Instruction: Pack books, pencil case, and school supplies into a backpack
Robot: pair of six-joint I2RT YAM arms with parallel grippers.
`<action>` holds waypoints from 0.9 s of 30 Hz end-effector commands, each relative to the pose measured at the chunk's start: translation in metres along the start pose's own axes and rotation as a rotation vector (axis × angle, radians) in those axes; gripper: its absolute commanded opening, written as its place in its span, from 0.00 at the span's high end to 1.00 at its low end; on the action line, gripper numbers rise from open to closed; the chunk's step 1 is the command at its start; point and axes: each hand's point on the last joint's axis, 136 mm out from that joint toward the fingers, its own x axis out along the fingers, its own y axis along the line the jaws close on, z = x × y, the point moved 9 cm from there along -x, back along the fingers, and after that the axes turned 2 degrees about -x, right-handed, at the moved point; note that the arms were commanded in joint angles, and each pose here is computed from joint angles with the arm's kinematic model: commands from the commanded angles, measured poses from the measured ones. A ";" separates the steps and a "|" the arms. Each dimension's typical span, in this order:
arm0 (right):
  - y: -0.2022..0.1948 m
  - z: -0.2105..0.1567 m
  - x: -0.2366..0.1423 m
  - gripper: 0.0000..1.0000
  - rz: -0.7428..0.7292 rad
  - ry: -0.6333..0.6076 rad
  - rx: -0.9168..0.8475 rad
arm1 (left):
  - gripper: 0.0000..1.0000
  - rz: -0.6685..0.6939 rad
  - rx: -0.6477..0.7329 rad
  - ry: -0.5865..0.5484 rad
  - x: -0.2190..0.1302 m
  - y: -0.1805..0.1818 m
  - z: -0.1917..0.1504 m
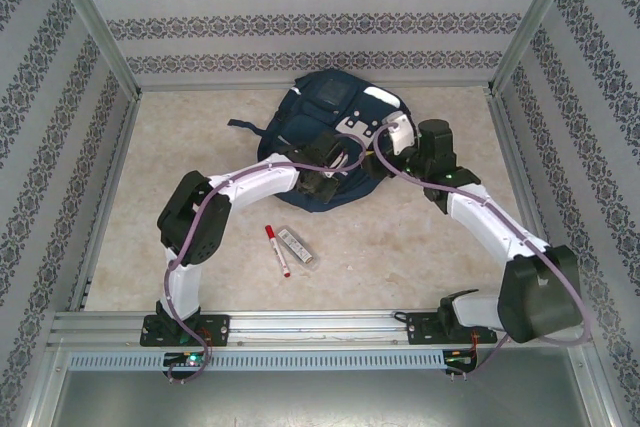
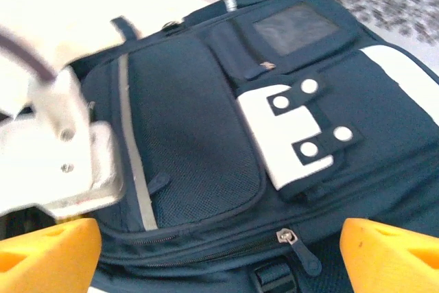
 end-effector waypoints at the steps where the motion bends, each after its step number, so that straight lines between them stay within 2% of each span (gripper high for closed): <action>1: 0.007 0.005 0.009 0.14 0.150 -0.050 -0.240 | 1.00 0.010 0.054 -0.004 -0.015 -0.002 0.005; 3: 0.017 -0.002 0.009 0.13 0.303 -0.078 -0.354 | 1.00 -0.014 0.073 -0.028 -0.023 -0.004 0.007; 5: 0.028 -0.011 0.007 0.13 0.492 -0.163 -0.434 | 1.00 -0.056 0.090 -0.053 -0.030 -0.006 0.006; 8: 0.032 -0.011 0.016 0.21 0.601 -0.210 -0.440 | 1.00 -0.162 0.141 -0.071 -0.036 -0.010 0.001; 14: 0.040 -0.024 0.043 0.23 0.560 -0.191 -0.582 | 1.00 -0.237 0.079 -0.098 -0.042 -0.002 -0.004; 20: 0.037 -0.030 0.052 0.21 0.529 -0.205 -0.632 | 1.00 -0.325 0.070 -0.192 -0.054 0.001 -0.004; 27: 0.036 -0.041 0.058 0.26 0.553 -0.193 -0.671 | 1.00 -0.381 0.025 -0.253 -0.063 0.007 -0.002</action>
